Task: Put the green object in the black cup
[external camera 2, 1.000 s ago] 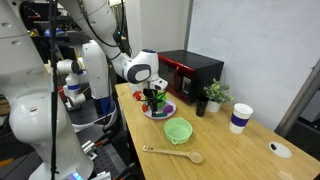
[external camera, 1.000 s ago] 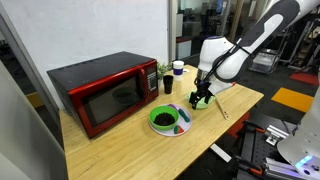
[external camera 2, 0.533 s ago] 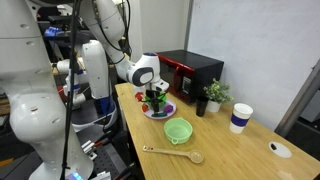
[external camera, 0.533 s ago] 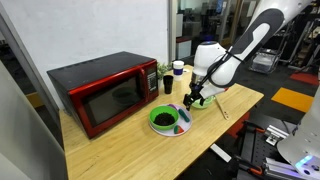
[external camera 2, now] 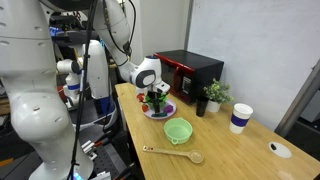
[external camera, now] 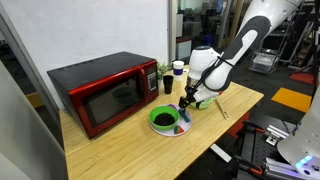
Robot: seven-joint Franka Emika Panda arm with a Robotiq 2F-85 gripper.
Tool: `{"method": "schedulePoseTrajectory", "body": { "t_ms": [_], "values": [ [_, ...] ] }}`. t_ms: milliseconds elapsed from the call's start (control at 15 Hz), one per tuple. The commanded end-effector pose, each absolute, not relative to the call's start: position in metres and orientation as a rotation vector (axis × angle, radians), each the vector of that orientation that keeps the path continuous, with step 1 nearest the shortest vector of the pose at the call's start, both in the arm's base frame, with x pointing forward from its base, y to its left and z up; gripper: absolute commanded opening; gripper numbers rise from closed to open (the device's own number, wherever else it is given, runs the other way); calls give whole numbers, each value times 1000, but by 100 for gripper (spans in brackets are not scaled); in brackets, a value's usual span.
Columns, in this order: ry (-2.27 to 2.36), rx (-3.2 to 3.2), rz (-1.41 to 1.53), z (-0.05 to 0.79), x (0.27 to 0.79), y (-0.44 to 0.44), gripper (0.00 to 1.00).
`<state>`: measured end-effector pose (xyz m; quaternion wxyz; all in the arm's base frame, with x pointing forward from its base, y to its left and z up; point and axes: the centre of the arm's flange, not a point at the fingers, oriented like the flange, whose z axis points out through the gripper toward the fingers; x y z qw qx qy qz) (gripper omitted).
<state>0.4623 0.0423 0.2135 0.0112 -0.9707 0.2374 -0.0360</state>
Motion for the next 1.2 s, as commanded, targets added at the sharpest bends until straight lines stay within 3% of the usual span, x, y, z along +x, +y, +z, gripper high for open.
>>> {"method": "schedulePoseTrajectory", "body": {
  "t_ms": [0, 1133],
  "values": [
    [771, -3013, -128, 199, 475, 48, 100],
    [825, -2987, -123, 172, 492, 60, 100]
  ]
}}
